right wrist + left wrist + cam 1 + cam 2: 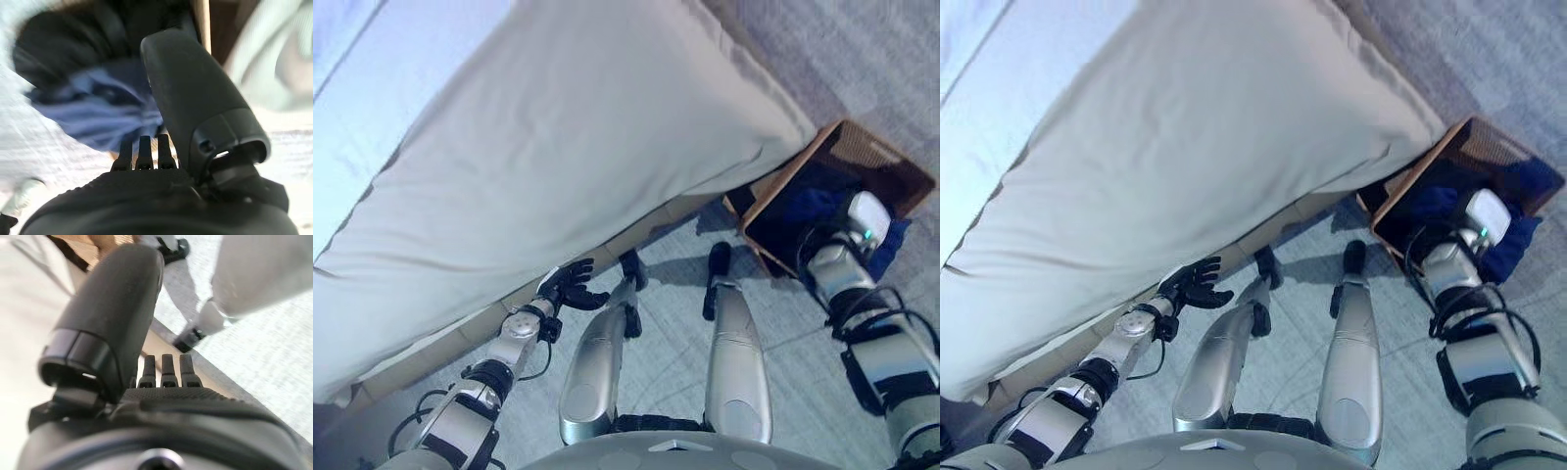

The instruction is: Pick up the clothes from the bed and place them into the basket

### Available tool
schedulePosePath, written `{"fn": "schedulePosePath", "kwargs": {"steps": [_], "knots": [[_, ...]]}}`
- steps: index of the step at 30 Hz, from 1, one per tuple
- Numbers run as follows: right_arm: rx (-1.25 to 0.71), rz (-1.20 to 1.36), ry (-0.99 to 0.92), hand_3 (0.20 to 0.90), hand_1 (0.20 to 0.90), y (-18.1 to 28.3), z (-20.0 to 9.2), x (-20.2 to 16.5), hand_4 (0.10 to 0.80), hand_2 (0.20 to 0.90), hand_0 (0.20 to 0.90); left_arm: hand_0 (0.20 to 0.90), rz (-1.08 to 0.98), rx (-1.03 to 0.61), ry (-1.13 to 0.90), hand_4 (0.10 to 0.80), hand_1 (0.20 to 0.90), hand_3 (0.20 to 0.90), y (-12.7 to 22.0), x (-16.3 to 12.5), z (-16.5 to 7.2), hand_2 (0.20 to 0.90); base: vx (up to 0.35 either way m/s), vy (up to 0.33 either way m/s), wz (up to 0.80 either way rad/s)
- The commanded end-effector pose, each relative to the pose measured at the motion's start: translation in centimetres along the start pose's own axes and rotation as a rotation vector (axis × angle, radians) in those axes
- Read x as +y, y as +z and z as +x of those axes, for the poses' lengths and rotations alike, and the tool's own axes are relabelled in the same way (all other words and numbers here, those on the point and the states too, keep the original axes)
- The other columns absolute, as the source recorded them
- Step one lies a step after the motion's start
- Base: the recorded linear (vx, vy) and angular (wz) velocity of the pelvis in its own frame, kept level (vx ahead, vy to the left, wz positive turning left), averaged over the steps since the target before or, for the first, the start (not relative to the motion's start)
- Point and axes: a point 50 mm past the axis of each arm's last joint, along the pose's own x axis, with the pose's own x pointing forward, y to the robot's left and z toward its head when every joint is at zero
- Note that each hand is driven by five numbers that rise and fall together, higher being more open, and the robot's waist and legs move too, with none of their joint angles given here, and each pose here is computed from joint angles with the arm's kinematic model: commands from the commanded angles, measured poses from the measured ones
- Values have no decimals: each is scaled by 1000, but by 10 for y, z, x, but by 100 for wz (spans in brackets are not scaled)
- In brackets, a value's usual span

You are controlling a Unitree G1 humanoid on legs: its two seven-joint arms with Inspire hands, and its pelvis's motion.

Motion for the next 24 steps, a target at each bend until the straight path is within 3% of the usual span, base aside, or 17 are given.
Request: {"fn": "schedulePosePath", "kwargs": {"steps": [1,4,11,24], "knots": [[33,24,5,900,900,-27,-5,7,800,900,900,900,46,128,36,800,900,900,-35,18,-17,900,115,60,1],[74,-23,103,900,900,-67,-27,34,800,900,900,900,64,206,49,800,900,900,-52,24,-26,900,181,68,3],[178,-51,294,900,900,-114,-74,81,800,900,900,900,18,395,69,800,900,900,-98,21,-50,900,198,129,-6],[335,-123,596,900,900,-161,-131,122,800,900,900,900,-45,573,50,800,900,900,-141,8,-77,900,65,88,1]]}}
